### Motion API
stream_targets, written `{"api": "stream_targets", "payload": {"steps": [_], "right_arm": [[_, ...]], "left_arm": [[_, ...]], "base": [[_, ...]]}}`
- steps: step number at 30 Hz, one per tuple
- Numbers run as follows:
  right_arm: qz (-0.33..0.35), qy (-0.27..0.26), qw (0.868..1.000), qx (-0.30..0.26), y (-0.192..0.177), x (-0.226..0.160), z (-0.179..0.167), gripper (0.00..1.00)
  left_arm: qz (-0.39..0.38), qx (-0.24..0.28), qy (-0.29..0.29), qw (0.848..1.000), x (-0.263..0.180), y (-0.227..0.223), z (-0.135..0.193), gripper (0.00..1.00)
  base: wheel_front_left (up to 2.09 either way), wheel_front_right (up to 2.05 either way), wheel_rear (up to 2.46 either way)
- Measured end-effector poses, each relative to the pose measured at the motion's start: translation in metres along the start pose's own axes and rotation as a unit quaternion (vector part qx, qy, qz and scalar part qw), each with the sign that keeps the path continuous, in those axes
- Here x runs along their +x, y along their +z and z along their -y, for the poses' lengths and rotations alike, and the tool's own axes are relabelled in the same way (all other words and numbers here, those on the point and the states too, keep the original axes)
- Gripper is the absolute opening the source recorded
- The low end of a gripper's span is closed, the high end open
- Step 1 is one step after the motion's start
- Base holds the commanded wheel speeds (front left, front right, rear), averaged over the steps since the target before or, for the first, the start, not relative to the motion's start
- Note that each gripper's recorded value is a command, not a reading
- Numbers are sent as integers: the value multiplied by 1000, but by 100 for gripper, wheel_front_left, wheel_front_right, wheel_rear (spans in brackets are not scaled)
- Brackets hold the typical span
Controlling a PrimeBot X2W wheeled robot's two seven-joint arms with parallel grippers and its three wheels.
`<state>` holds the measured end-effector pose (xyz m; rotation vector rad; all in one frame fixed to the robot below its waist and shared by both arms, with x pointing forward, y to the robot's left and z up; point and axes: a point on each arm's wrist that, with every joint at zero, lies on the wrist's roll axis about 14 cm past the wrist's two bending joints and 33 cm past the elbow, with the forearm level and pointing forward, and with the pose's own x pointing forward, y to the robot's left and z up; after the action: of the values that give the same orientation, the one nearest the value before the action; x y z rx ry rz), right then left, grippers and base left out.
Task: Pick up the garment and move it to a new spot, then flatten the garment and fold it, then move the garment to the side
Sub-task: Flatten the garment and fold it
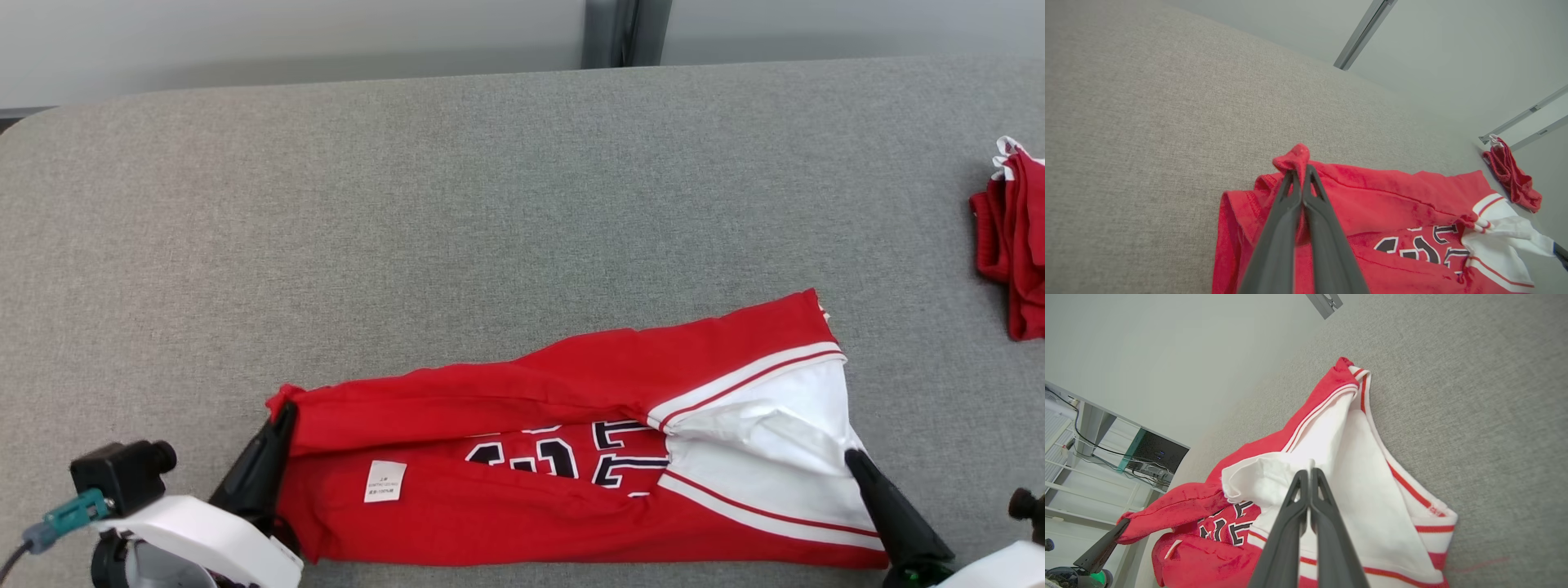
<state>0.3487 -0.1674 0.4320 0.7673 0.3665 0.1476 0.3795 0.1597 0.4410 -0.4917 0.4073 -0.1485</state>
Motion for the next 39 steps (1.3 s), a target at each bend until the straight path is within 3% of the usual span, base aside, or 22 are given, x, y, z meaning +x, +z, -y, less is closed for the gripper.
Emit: {"api": "stream_targets", "payload": {"steps": [1,2,3,4,5,6,12,13,16,19,25,30,39], "right_arm": [[-5,-4,1000,-1,-4,-1,1,0],[-14,-9,1000,-3,-9,-2,5,0],[-20,-14,1000,-6,-13,-4,7,6],[-23,-17,1000,-6,-17,-4,8,39],[-27,-19,999,-9,-20,-4,9,76],[-31,-20,999,-18,-23,-4,9,100],[21,-2,997,-77,-5,2,-5,100],[54,8,992,-111,10,4,-11,100],[90,15,986,-139,26,5,-18,100],[146,22,971,-187,51,6,-29,100],[191,14,945,-264,73,3,-38,100],[187,5,939,-289,69,3,-37,100],[171,-5,938,-301,57,3,-31,100]], "left_arm": [[-6,-6,4,1000,-1,-5,-1,23],[-9,-11,7,1000,-3,-9,-2,23],[-13,-14,13,1000,-4,-14,-4,55],[-14,-15,21,1000,-5,-18,-7,100],[-12,-17,25,999,-5,-20,-9,100],[-11,-12,30,999,-5,-21,-11,100],[37,30,52,997,-6,-19,-16,100],[67,48,56,995,-6,-11,-15,100],[100,63,57,991,-6,1,-12,100],[153,88,62,982,-8,24,-5,100],[227,128,70,963,-19,61,9,100],[238,151,76,956,-28,64,9,100],[217,173,83,957,-39,46,2,100]], "base": [[0,0,0],[0,0,0],[0,0,0],[0,0,0],[0,0,0],[0,0,0],[0,0,0],[0,0,0],[0,0,0],[0,0,0],[0,0,0],[0,0,0],[0,0,0]]}}
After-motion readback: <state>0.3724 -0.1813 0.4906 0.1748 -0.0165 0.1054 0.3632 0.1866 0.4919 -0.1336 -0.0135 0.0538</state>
